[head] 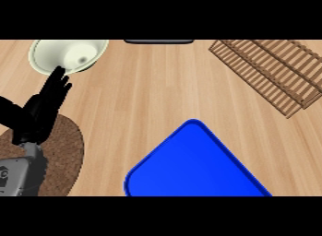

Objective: Pick the tomato from the tray and place it in the tiered shelf

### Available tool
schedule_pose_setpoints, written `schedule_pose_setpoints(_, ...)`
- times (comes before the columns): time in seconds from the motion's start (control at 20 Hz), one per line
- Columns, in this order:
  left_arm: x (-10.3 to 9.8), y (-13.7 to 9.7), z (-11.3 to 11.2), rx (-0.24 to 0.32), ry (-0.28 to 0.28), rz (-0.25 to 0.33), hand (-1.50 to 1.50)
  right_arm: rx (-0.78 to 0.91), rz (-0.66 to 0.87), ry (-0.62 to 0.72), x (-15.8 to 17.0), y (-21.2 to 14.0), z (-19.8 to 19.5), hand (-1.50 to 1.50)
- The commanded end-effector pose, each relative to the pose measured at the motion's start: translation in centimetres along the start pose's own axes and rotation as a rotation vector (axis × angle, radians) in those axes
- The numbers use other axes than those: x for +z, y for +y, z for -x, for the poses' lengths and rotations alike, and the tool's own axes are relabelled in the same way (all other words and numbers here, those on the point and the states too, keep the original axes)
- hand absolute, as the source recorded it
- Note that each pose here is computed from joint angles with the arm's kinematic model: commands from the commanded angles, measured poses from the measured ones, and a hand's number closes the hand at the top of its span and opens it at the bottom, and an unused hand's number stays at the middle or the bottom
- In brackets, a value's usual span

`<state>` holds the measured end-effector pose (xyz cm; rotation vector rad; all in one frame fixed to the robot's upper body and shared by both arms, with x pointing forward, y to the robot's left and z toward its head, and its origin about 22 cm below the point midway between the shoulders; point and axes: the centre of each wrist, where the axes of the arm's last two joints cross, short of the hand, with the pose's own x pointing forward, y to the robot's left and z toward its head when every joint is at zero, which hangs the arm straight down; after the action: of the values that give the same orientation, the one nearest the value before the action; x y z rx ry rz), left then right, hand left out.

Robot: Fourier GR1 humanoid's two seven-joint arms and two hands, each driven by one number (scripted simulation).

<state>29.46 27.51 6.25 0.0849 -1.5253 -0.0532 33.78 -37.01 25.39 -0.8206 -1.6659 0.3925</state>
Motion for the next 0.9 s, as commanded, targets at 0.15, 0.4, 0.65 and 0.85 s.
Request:
schedule_pose_setpoints(0.15,0.9,0.2,0.1,0.007,0.006,0.006,0.00,-0.009,0.018,0.001,-2.0,-1.9,2.4,1.50)
schedule_pose_setpoints(0.4,0.3,-1.4,-0.6,-0.007,-0.005,0.002,0.00,0.036,0.111,0.168,-2.9,0.1,4.2,-1.50)
schedule_pose_setpoints(0.65,-1.4,-0.5,-1.1,0.005,-0.012,0.023,0.00,-0.038,0.221,0.084,-3.8,-0.1,7.4,-1.50)
schedule_pose_setpoints(0.85,1.5,0.4,-1.6,-0.007,-0.011,0.009,0.00,-0.110,0.277,0.028,-4.2,0.0,6.8,-1.50)
